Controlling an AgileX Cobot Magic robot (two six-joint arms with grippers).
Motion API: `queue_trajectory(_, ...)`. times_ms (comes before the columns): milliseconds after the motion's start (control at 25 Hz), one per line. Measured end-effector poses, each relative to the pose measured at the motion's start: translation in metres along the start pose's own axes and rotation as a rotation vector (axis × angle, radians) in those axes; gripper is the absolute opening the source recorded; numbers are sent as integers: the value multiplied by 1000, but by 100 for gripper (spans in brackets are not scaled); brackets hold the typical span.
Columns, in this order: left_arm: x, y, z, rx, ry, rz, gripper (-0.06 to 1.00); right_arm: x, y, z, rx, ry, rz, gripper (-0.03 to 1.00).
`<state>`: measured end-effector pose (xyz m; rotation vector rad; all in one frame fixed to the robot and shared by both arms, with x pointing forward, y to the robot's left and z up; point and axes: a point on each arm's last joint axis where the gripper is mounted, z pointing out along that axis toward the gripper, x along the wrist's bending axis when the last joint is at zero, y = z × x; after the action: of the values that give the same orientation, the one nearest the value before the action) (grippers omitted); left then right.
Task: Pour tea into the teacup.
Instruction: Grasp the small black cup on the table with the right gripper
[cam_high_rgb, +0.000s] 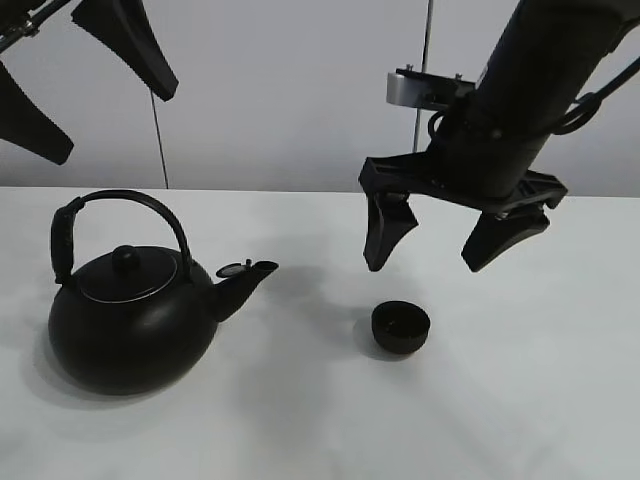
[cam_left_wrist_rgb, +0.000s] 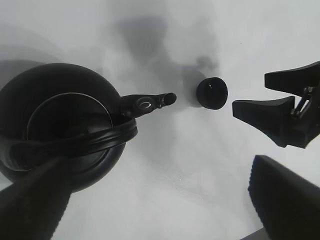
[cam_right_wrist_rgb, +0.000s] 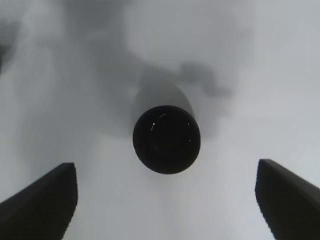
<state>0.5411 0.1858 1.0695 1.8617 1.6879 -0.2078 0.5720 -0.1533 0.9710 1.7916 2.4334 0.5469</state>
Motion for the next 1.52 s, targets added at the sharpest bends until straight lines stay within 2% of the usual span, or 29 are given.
queue_trajectory(320, 0, 0, 0, -3, 0, 0, 69, 14, -5, 35, 46, -52, -67, 66)
queue_trajectory(640, 0, 2, 0, -18, 2, 0, 69, 10, -9, 54, 87, -81, -58, 64)
queue_trajectory(760, 0, 2, 0, -19, 2, 0, 69, 9, -10, 60, 101, -81, -54, 60)
queue_trajectory(960, 0, 2, 0, -19, 2, 0, 69, 9, -10, 66, 94, -76, -34, 44)
queue_trajectory(1040, 0, 2, 0, -19, 2, 0, 69, 10, -9, 66, 84, -74, -25, 41)
queue_trajectory(1520, 0, 2, 0, -19, 2, 0, 69, 11, -9, 67, 79, -73, -16, 40)
